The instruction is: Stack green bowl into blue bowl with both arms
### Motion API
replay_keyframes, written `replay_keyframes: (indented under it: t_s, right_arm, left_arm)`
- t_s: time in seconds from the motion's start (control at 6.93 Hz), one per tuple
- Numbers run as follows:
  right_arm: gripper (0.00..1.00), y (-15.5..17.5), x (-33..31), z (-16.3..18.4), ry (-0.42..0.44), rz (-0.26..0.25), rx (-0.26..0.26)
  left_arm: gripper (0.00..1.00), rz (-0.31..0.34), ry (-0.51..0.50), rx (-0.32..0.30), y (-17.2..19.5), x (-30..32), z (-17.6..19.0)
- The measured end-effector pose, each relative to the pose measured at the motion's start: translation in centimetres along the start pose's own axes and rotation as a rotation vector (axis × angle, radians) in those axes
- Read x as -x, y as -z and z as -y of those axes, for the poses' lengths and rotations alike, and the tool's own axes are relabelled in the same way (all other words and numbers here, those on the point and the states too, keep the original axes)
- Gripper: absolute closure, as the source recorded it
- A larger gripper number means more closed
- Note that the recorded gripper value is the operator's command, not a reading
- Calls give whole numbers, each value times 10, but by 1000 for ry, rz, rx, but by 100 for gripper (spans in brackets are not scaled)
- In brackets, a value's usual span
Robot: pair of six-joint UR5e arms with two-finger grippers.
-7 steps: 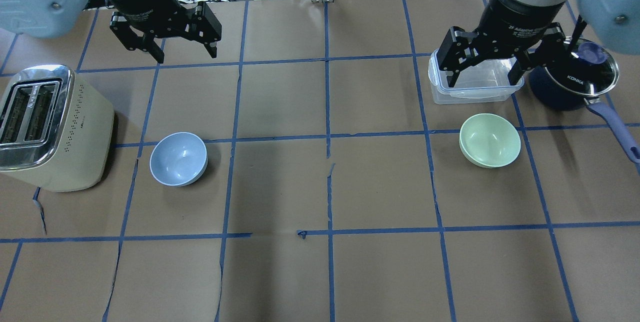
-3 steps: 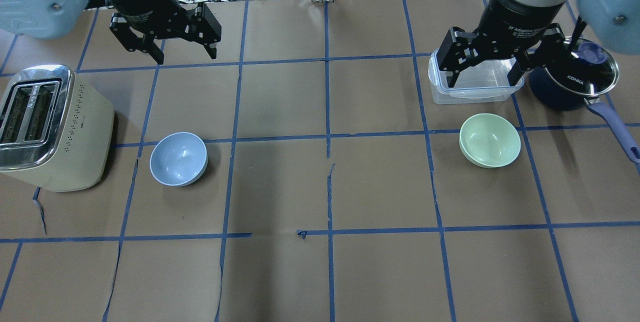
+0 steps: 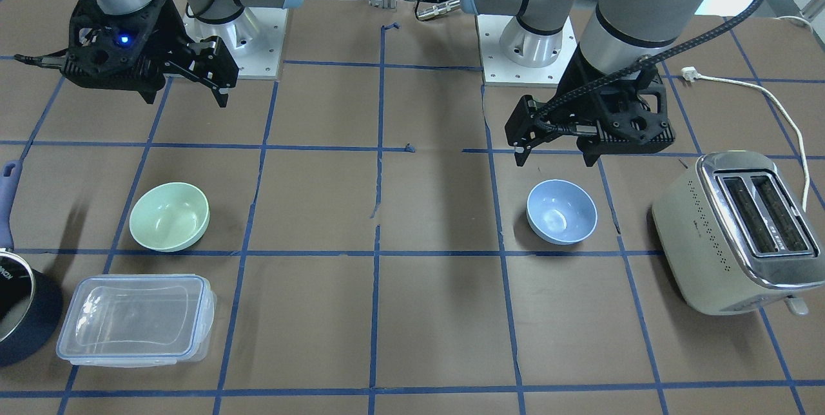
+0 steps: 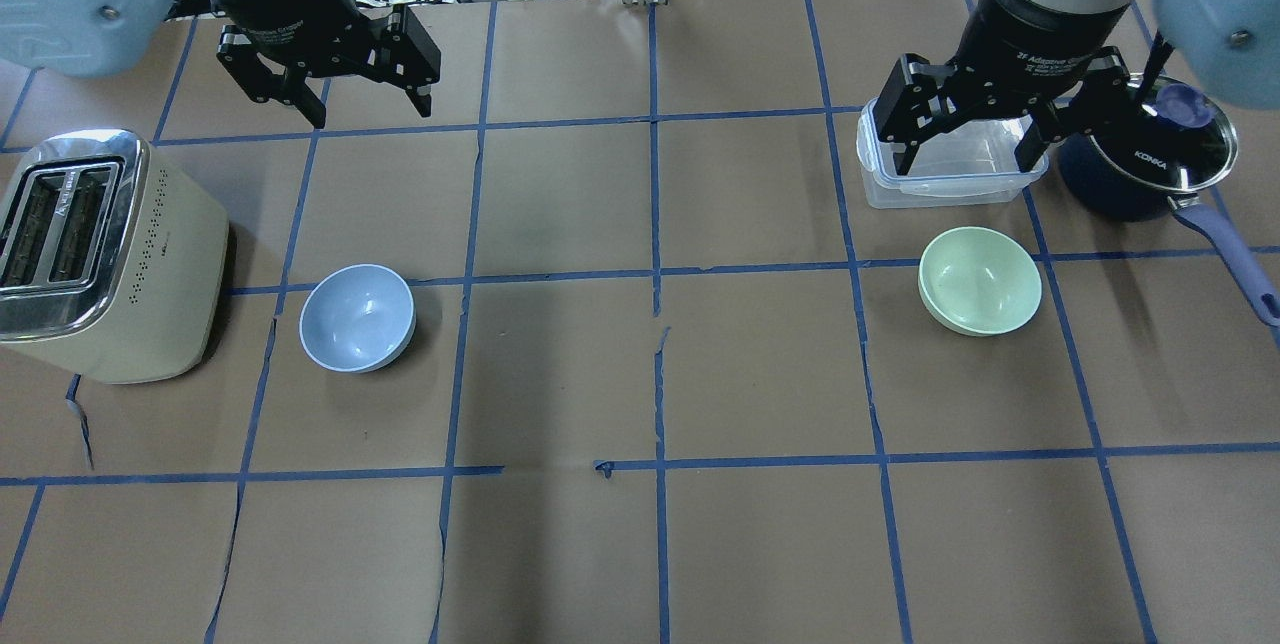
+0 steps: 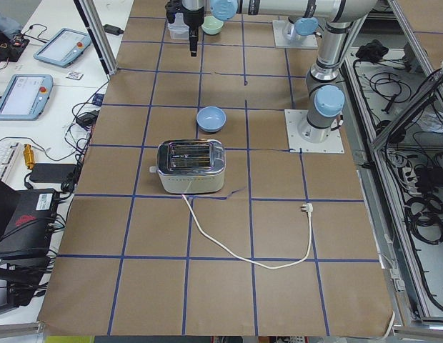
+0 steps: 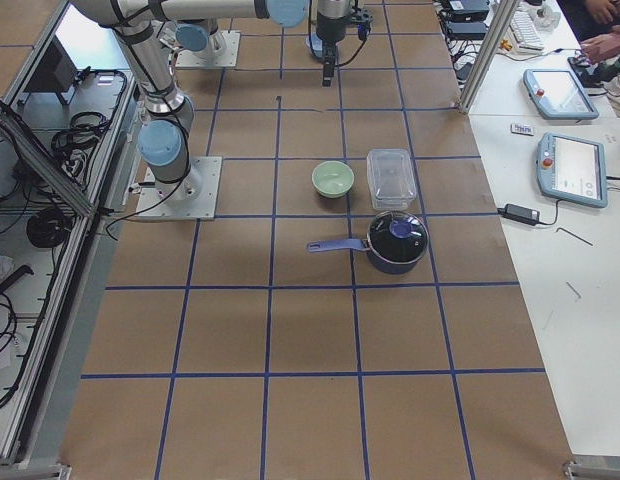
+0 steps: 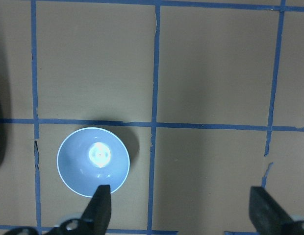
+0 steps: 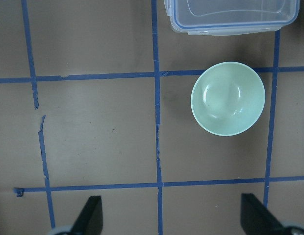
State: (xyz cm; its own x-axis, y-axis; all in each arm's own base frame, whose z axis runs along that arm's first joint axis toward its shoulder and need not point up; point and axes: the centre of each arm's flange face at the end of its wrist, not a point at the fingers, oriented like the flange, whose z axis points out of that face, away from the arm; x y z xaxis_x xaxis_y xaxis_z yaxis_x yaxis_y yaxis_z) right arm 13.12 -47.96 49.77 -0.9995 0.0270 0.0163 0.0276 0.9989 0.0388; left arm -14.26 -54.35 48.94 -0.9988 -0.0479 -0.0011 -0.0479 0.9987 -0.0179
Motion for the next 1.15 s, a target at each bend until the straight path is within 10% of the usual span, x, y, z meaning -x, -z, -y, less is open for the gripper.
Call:
replay_keyframes:
  t_s: [1.15]
  right_arm:
    - [0,1,0,1,1,-2,-11]
  left_arm:
    - [0,1,7,2,1,4,0]
